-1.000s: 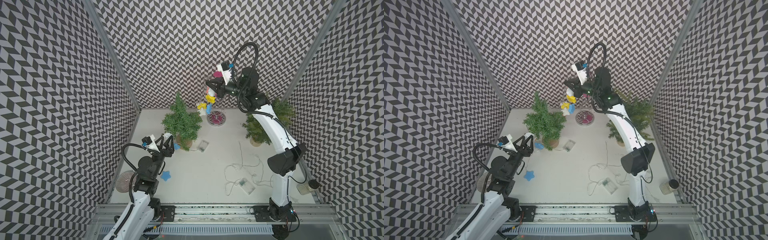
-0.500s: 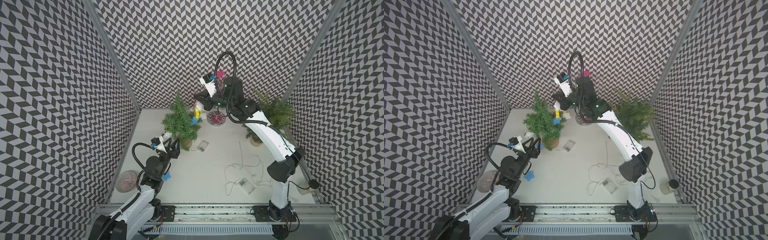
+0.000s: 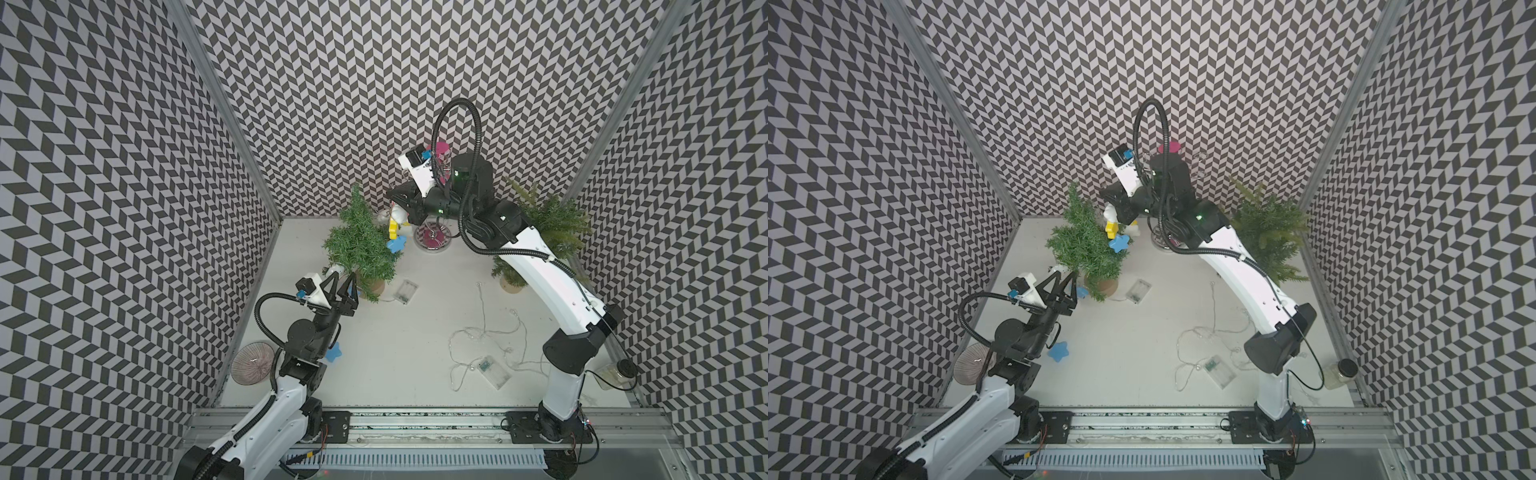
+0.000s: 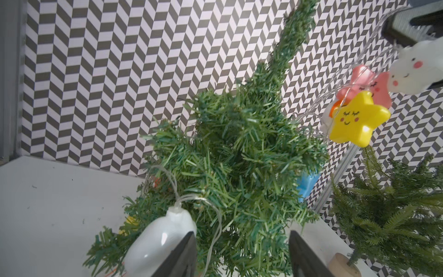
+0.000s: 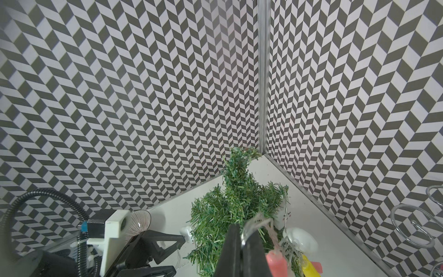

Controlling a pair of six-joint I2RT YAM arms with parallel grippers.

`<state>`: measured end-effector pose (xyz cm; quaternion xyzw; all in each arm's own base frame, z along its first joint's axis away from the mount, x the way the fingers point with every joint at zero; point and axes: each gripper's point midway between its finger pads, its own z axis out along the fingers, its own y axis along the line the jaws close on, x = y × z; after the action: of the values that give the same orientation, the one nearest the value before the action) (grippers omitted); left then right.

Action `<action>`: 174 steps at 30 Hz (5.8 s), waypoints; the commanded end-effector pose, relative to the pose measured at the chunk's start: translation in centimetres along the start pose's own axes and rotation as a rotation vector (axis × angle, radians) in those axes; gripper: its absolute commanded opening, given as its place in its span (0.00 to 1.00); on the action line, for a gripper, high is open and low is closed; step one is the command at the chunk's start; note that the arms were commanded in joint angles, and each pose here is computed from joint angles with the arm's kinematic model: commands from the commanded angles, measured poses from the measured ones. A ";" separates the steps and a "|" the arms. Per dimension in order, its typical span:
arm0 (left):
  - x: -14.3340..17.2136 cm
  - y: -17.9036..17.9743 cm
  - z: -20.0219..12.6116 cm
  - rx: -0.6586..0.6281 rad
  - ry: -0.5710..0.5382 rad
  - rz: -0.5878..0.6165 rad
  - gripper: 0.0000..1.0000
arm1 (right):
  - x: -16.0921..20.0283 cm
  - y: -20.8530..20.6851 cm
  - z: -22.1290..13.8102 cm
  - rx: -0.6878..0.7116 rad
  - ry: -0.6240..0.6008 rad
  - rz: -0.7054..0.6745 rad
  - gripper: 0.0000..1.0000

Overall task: Wrap string light around the christmas tree
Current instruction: Wrap the light string around the Christmas tree.

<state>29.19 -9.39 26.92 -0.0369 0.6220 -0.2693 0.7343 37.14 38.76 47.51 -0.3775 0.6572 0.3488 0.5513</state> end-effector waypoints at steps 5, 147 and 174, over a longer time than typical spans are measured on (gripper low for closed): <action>-2.9 -4.9 -0.1 0.193 -0.058 0.105 0.84 | -1.8 3.2 -1.2 -0.152 -0.057 -0.002 0.00; -6.4 0.9 15.7 0.132 0.142 0.124 0.13 | 19.7 -1.7 2.9 0.197 0.027 0.236 0.80; -5.9 1.3 13.3 0.113 0.142 0.107 0.37 | 17.4 -10.0 3.0 0.269 0.003 0.174 0.76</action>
<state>41.28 -9.99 34.81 0.0657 0.6539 -0.2756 0.7015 45.85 35.34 26.63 -0.2426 0.7533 0.2919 0.5371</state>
